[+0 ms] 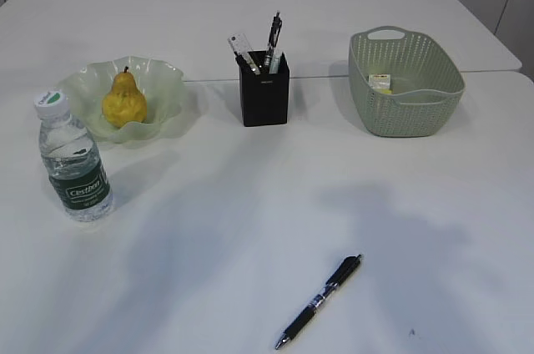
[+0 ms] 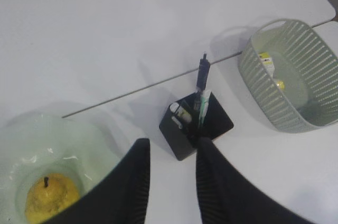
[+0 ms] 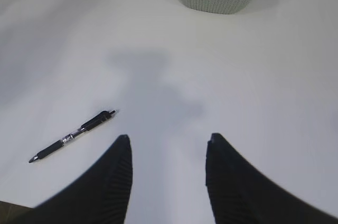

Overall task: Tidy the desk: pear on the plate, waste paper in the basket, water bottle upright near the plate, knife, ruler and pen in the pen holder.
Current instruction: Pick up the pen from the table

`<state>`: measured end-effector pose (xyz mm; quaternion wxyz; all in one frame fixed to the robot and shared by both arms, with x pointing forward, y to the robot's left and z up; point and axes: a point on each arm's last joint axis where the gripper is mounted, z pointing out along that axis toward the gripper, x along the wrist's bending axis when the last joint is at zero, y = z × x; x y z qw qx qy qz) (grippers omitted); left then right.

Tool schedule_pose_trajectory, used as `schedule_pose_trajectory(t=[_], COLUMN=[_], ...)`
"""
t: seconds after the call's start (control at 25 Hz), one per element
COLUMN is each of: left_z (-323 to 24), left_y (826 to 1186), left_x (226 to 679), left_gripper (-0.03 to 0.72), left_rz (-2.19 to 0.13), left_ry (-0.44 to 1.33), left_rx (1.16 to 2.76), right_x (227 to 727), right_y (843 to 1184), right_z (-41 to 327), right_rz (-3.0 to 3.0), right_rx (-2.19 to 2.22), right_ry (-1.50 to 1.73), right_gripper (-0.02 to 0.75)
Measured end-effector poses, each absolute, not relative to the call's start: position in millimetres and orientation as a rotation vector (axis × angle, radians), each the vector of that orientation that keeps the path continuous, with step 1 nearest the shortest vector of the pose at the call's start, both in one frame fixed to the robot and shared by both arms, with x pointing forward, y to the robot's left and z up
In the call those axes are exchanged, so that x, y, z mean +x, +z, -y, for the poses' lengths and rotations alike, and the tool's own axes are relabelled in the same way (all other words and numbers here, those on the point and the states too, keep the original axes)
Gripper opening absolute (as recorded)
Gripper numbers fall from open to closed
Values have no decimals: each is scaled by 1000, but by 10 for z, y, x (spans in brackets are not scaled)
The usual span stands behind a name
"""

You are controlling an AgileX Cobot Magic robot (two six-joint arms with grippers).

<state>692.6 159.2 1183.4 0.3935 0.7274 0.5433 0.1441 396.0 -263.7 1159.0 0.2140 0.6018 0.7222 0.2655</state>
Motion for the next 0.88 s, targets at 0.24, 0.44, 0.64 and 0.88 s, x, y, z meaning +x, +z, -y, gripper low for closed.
schedule_pose_trajectory(t=[0.24, 0.44, 0.64, 0.88], left_z=[-1567, -1496, -1413, -1399], left_y=[11417, 11334, 11477, 11575], left_x=[6994, 6833, 6581, 6343], left_gripper=[211, 213, 214, 218], left_rz=[-1485, -1506, -1471, -1456], left_ry=[274, 254, 279, 278], left_rx=[1950, 2040, 2090, 2120], right_x=[3961, 3961, 3956, 3954], right_y=[11591, 11592, 11593, 11592], right_z=[2637, 2632, 2607, 2602], right_rz=[-2003, -2004, -2013, -2016], right_rx=[1669, 1671, 1685, 1689], right_ry=[737, 745, 778, 783], right_gripper=[368, 368, 368, 368])
